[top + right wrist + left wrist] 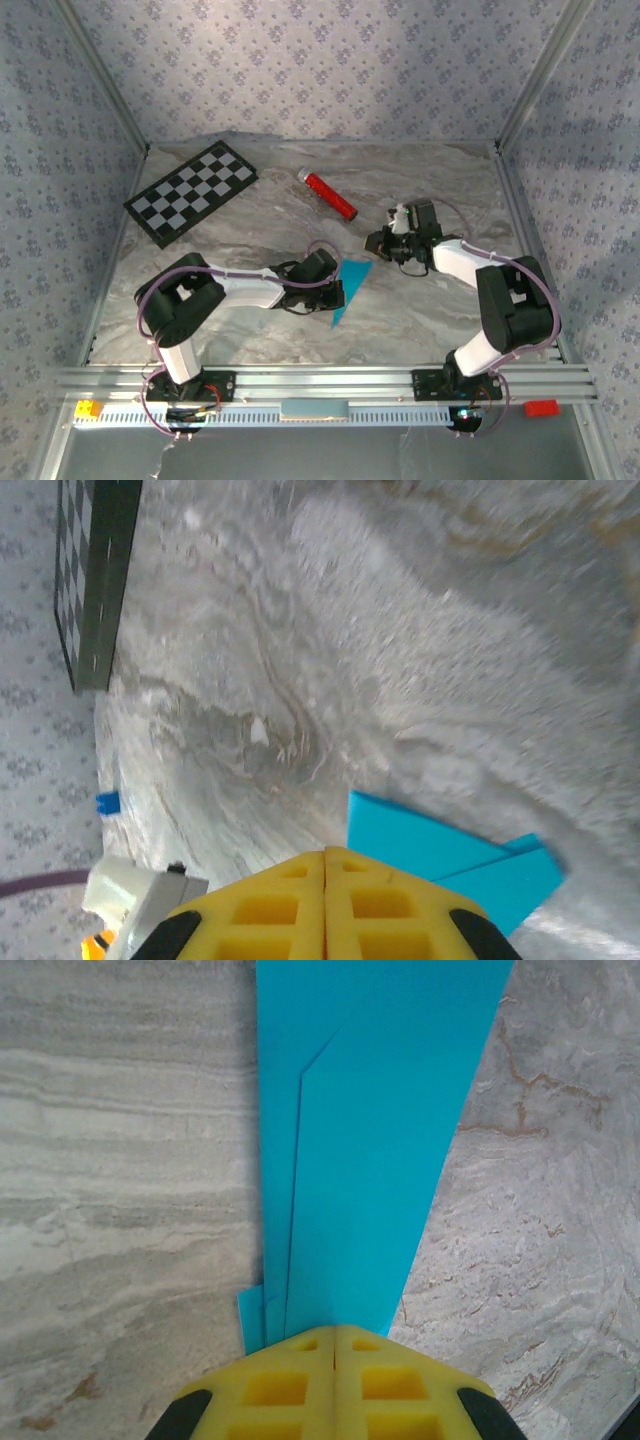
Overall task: Fold a paper plane with a square sheet of paper (pick it up from the middle)
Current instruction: Fold the wing for the fifth time at the center of the table.
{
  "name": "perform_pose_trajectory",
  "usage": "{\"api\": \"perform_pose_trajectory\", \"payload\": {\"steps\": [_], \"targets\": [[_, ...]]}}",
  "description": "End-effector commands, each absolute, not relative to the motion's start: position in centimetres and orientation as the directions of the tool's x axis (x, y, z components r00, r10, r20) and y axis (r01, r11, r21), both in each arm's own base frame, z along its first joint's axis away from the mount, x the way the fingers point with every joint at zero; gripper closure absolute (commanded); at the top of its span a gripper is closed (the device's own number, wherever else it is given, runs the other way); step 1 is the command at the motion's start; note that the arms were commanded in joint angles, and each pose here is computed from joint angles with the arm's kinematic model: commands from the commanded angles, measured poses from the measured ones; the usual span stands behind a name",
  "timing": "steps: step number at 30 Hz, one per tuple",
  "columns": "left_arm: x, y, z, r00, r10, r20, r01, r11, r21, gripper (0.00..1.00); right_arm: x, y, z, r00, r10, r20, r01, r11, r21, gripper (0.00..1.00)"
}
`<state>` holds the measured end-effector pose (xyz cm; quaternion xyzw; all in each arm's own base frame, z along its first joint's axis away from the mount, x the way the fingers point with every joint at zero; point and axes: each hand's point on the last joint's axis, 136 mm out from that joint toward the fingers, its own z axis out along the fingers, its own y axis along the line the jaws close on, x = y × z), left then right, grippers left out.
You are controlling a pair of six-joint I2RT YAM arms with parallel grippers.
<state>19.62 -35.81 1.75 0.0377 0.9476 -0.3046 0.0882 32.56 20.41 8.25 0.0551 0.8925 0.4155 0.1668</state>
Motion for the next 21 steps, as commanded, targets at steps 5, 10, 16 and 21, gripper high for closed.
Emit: {"api": "perform_pose_trajectory", "payload": {"steps": [5, 10, 16, 21], "targets": [[15.8, -30.4, -3.5, -0.997, 0.074, -0.034, 0.082, 0.934, -0.349, 1.00, 28.8, 21.6, 4.6, -0.972, 0.175, -0.159, -0.003, 0.663, 0.749, 0.94], [16.0, -30.6, -3.2, -0.996, 0.073, -0.041, 0.083, 0.932, -0.352, 1.00, 28.3, 21.6, 3.8, -0.976, 0.163, -0.141, 0.004, 0.666, 0.746, 0.95], [16.1, -31.0, -3.0, -0.996, 0.071, -0.046, 0.083, 0.927, -0.365, 1.00, 28.4, 21.8, 3.6, -0.981, 0.144, -0.130, -0.001, 0.668, 0.744, 0.95], [16.0, -31.1, -3.0, -0.996, 0.075, -0.048, 0.087, 0.927, -0.366, 1.00, 28.2, 21.1, 2.5, -0.981, 0.161, -0.112, 0.031, 0.689, 0.724, 0.96]]}}
